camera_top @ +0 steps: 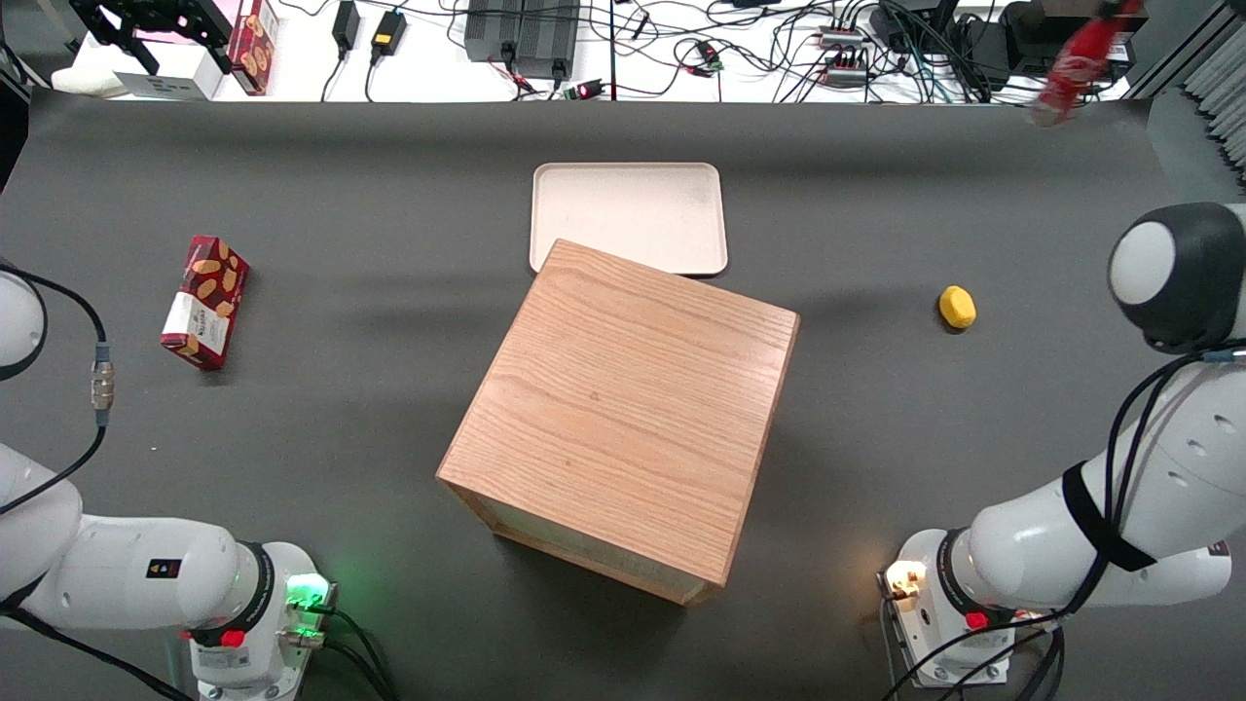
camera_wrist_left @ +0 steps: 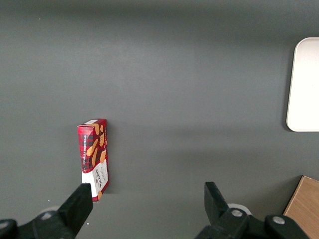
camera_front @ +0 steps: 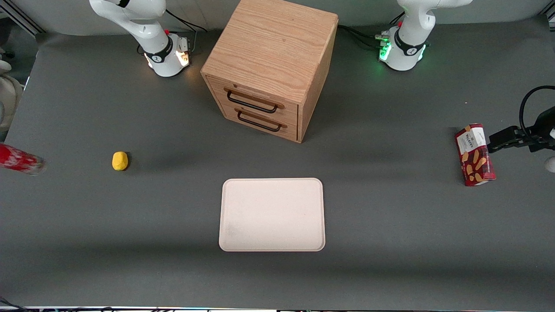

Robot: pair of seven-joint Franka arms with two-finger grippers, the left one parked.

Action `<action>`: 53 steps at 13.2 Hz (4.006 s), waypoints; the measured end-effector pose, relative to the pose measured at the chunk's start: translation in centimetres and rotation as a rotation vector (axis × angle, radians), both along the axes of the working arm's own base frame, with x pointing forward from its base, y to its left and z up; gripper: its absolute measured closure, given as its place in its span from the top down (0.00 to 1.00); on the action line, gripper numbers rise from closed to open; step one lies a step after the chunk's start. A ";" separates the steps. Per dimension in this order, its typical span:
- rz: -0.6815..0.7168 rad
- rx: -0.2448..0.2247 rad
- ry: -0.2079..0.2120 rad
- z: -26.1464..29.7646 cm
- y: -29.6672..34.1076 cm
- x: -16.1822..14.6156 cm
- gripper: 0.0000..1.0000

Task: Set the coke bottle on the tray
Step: 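Lift the bottle and carry it toward the white tray, then lower the bottle upright onto the tray's edge, then open the right gripper and withdraw it away from the tray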

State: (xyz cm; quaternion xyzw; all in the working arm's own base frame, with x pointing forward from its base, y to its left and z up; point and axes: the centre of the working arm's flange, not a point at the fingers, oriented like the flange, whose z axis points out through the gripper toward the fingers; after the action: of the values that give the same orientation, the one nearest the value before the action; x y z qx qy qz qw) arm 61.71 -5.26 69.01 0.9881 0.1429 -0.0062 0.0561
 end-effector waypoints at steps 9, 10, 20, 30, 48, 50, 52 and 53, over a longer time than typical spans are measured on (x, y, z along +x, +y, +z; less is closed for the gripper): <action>-0.268 0.118 -0.083 -0.8 29.0 -2.9 0.31; -0.303 0.141 -0.095 -1.0 31.1 -3.2 0.31; -0.403 0.151 -0.081 -16.3 36.8 4.2 0.31; -0.432 0.159 -0.091 -34.1 37.5 9.8 0.31; -0.469 0.116 -0.040 -22.6 35.4 6.5 1.00; -0.489 0.093 -0.014 -16.7 34.3 3.7 1.00; -0.496 0.076 0.006 -11.1 32.9 0.7 1.00; -0.501 0.070 0.011 -8.6 32.0 -0.8 1.00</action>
State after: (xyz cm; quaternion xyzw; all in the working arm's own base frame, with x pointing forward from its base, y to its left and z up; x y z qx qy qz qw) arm 60.93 26.69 60.41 0.9940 -0.1059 -0.0203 0.0176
